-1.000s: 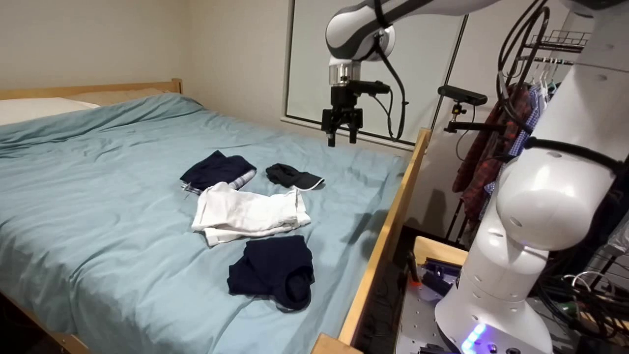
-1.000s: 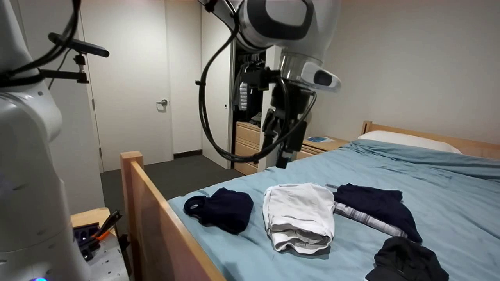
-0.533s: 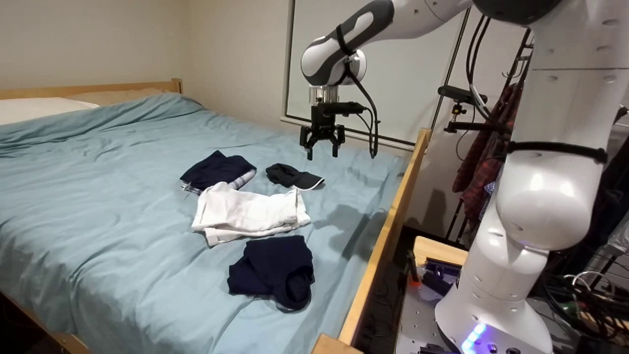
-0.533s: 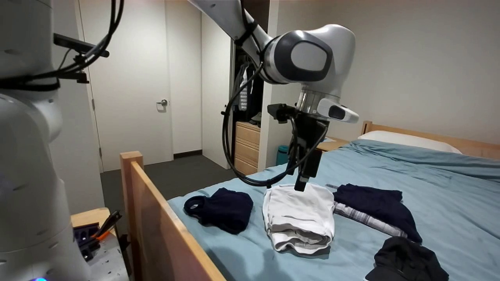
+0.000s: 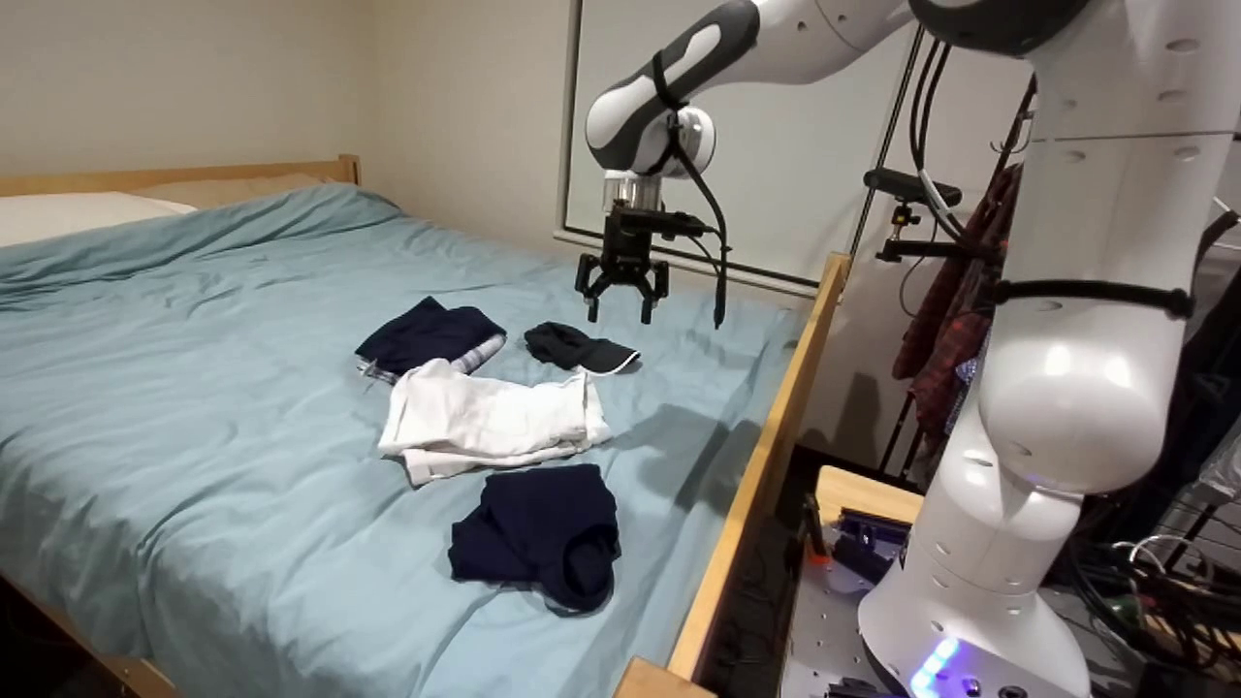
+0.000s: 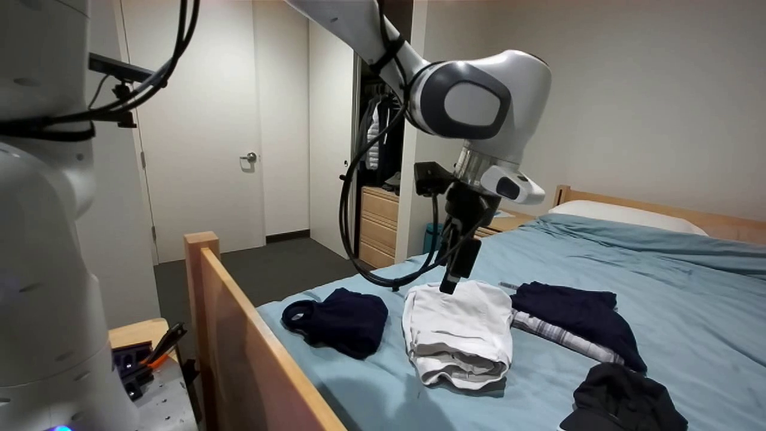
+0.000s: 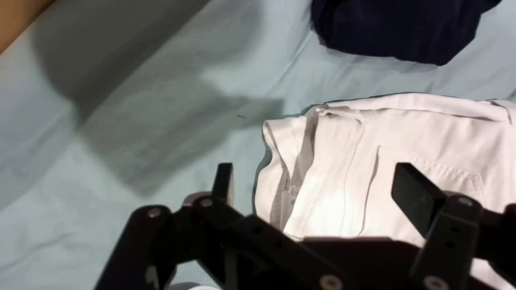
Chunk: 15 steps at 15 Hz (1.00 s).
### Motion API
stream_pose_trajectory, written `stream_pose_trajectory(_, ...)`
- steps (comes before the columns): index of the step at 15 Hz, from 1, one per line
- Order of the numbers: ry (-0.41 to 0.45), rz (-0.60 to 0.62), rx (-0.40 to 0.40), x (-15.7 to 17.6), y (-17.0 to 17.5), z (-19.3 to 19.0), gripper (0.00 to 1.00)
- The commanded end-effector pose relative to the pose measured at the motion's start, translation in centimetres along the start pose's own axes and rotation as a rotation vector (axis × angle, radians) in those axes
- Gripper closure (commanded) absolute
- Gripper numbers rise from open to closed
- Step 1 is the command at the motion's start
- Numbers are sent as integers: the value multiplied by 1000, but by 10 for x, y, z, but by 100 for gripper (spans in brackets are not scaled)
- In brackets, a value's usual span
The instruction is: Fold the white object once
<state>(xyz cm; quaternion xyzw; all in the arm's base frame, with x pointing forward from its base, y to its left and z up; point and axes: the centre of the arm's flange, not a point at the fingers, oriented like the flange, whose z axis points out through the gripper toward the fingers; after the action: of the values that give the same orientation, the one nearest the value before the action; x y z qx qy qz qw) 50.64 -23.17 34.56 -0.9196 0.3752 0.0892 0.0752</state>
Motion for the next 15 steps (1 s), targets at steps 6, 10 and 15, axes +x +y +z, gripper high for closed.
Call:
stream_pose_trajectory(6, 26, 414, 78, 48, 10, 76, 0)
stream_pose_trajectory(10, 45, 486, 49, 70, 13, 122, 0)
stream_pose_trajectory(15, 65, 420, 16, 94, 7, 147, 0)
